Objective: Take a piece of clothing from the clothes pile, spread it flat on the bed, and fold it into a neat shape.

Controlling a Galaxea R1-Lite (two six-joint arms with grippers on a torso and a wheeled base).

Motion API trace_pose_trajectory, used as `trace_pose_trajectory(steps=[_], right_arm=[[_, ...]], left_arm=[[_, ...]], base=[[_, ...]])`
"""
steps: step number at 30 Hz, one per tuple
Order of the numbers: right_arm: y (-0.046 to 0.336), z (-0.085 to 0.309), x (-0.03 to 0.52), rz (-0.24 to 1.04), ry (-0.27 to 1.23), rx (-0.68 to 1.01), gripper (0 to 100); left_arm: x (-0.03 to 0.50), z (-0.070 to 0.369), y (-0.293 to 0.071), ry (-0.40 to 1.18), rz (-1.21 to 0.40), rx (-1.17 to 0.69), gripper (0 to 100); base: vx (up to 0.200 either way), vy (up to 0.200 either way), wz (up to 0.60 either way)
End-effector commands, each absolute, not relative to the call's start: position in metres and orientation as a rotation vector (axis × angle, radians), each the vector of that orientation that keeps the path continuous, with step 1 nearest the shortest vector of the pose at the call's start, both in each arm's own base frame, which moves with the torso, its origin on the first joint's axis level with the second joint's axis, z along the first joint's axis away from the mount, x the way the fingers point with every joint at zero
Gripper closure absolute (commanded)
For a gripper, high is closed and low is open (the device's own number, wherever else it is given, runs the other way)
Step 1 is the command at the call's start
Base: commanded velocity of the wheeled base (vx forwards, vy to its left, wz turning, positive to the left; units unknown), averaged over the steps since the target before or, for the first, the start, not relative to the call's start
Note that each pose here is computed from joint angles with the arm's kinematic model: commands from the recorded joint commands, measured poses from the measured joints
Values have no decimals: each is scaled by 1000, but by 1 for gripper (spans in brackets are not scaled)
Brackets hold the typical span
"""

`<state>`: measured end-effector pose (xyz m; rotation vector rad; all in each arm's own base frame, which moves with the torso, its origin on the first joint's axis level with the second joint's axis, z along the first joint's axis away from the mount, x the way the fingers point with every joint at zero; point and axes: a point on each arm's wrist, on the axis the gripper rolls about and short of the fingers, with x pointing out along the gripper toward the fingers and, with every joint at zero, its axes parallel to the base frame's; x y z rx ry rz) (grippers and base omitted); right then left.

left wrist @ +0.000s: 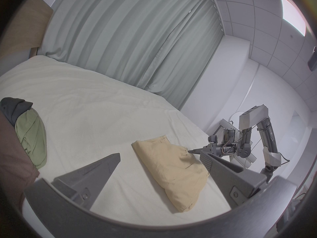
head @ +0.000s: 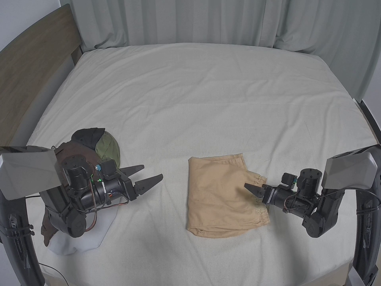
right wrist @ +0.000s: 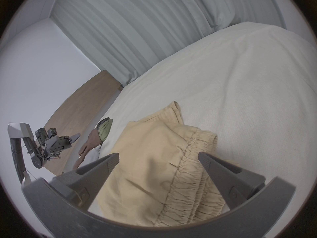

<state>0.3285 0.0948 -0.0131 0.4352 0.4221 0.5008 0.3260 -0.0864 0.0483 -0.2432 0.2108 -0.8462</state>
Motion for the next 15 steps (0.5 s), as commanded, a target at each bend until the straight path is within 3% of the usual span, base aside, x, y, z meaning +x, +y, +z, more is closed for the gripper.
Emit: trace_pose_trajectory(steps=[1,13,15], right_arm=[[94,-22,330,492,441,436,0],[89,5,309,510,427,428,0],[83,12,279,576,494,401,0]], left_arm=[[326,48,-87,211,-846,-243,0],[325,51,-87,199,-851,-233,0],[323,56,-87,169,-856,-192,0]], base=[[0,0,0],[0,0,0],[0,0,0]])
